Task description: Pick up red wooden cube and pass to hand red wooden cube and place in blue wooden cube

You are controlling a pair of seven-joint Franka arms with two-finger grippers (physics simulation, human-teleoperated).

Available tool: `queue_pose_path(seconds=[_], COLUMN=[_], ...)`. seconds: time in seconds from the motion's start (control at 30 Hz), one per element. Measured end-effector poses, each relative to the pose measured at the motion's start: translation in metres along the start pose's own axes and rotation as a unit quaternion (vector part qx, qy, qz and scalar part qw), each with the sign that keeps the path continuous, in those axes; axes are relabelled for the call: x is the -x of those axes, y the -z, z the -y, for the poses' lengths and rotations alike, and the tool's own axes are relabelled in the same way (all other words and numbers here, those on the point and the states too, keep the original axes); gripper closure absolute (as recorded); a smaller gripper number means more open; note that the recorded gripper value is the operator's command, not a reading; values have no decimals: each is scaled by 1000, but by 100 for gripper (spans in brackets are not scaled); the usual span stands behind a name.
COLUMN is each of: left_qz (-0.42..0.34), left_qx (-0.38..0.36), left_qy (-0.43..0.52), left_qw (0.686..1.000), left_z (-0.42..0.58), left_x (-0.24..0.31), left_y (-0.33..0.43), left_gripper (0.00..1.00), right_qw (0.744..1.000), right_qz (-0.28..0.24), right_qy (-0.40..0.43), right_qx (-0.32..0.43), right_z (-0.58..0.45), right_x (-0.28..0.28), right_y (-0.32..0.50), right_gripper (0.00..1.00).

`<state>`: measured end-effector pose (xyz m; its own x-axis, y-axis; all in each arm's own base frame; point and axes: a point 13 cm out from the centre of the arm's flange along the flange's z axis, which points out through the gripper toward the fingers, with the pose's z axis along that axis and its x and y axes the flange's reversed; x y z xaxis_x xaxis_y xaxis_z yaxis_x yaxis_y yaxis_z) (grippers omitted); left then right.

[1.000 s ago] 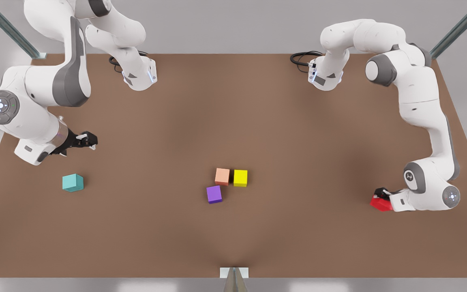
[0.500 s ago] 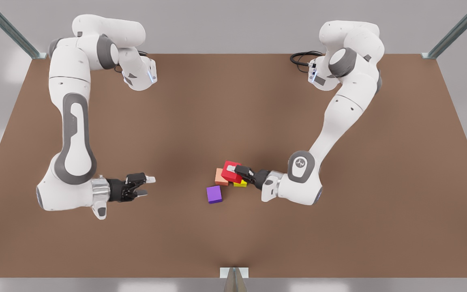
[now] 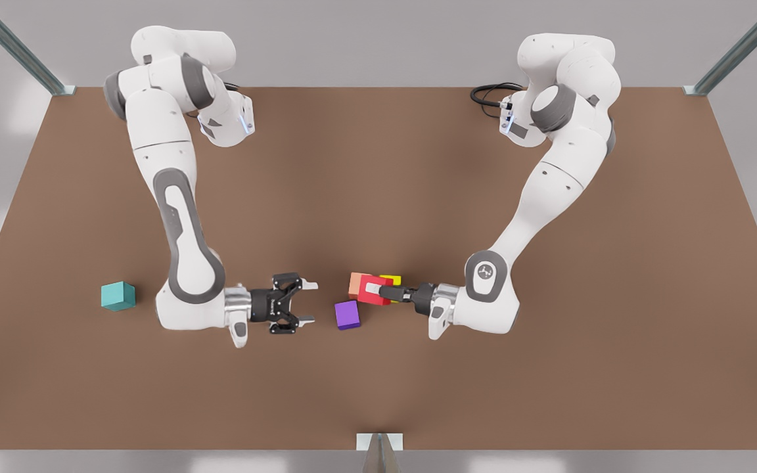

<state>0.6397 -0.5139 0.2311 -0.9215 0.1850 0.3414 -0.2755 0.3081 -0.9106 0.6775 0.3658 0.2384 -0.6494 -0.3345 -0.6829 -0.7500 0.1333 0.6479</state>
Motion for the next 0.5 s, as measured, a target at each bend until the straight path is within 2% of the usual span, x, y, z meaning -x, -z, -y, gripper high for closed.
queue_pose_path(seconds=[0.23, 0.5], left_qz=[-1, 9], left_qx=[-15, -26], left_qy=[8, 1], left_qw=[1000, 1000], left_z=[4, 10], left_x=[0, 3], left_y=[-1, -5], left_gripper=[32, 32], right_qw=[995, 985], right_qz=[66, 92], right_qy=[70, 139], right_qx=[9, 48], right_z=[3, -22], right_x=[6, -8], right_y=[-24, -55], right_gripper=[0, 0])
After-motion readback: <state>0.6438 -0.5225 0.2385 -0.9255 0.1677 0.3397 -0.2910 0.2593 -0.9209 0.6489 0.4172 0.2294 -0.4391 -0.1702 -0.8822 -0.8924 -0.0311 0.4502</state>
